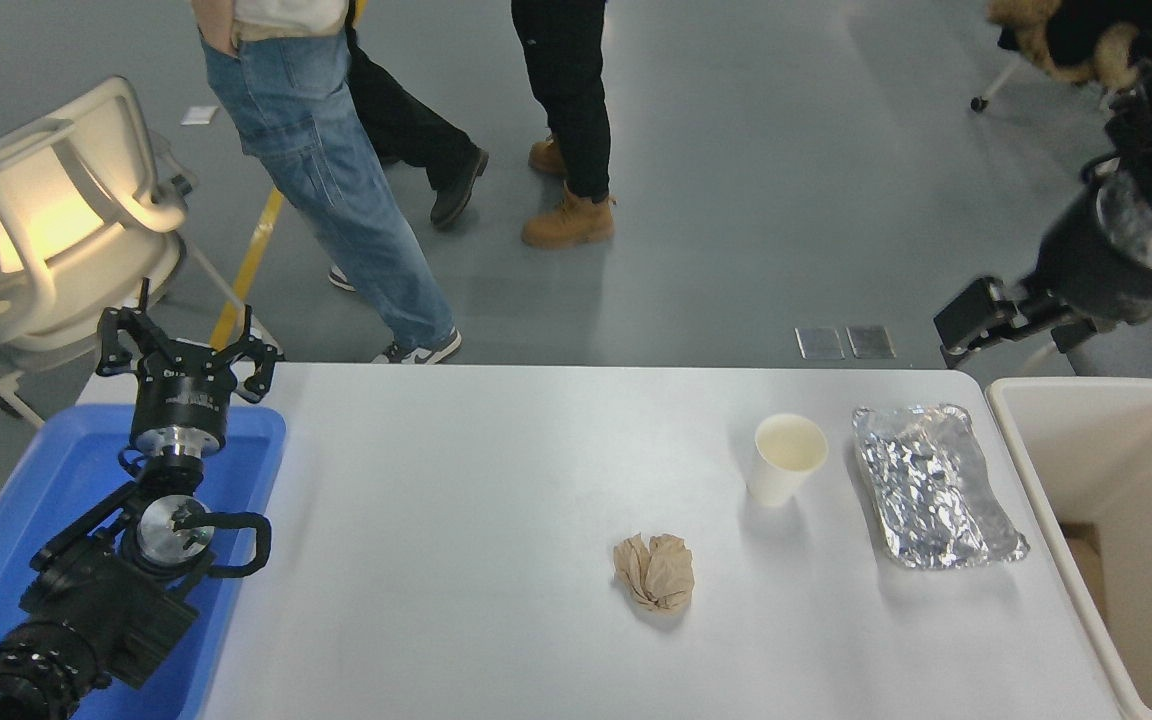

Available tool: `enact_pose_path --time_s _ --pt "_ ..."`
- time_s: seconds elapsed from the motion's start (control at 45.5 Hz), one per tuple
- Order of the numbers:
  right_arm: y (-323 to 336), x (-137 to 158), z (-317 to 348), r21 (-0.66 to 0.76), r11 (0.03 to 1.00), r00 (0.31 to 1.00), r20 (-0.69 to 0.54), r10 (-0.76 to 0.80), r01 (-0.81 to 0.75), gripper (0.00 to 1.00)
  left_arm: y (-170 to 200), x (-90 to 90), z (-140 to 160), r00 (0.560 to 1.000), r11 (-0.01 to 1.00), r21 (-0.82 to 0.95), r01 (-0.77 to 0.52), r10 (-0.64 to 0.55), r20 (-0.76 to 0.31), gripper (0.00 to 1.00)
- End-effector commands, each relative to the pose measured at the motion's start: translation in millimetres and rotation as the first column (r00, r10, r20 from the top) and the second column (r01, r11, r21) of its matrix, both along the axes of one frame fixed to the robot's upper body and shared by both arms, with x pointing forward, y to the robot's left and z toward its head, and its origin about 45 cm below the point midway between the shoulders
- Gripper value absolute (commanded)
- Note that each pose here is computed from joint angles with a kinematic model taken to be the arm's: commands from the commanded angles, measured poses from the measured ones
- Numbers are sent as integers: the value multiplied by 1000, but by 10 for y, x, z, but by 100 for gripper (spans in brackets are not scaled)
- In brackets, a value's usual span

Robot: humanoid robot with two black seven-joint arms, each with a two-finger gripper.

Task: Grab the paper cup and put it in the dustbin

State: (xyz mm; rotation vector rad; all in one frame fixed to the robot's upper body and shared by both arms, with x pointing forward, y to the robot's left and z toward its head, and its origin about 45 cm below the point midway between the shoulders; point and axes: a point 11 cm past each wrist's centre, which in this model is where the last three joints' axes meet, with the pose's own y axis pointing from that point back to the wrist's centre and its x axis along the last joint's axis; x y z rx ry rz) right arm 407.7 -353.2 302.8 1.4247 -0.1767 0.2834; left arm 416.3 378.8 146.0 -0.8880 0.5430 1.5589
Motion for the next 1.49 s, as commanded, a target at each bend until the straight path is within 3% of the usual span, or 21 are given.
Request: enact_pose_path --time_s 0.0,0.154,0.462,0.769,0.923,1.165,1.275,1.297,1.341,1.363,1.473 --pt "281 138 -436 80 997 998 53 -28 23 100 3 2 5 1000 1000 1 0 0 1 99" --pt "815 272 -605 138 990 997 76 -3 -7 100 -6 2 1 1000 1000 0 2 -2 0 99" --pt "920 214 -1250 113 993 994 109 5 -17 100 -6 2 1 1000 1000 0 2 -2 0 99" --pt "959 96 -1464 142 990 997 80 -14 2 96 1 2 4 1000 1000 2 1 -1 0 99" --pt "975 32 -1581 156 988 998 60 -24 14 80 -8 3 0 1000 1000 0 3 -3 -1 99" --pt "962 -19 -1744 163 986 997 69 -44 32 45 -6 2 1 1000 1000 0 2 -2 0 99" --pt "961 -7 -1770 159 986 995 83 -54 40 36 1 2 4 1000 1000 2 1 -1 0 99" --pt "956 -3 -1768 157 987 995 84 -56 43 29 -8 3 0 1000 1000 0 3 -3 -1 99" --pt "956 2 -1764 157 987 995 86 -58 44 3 -6 2 1 1000 1000 0 2 -2 0 99" --pt "956 -1 -1770 157 987 995 84 -59 45 0 0 2 3 1000 1000 2 2 -2 0 99" --pt "968 3 -1764 158 986 995 86 -59 45 0 0 2 3 1000 1000 2 2 -2 -1 99"
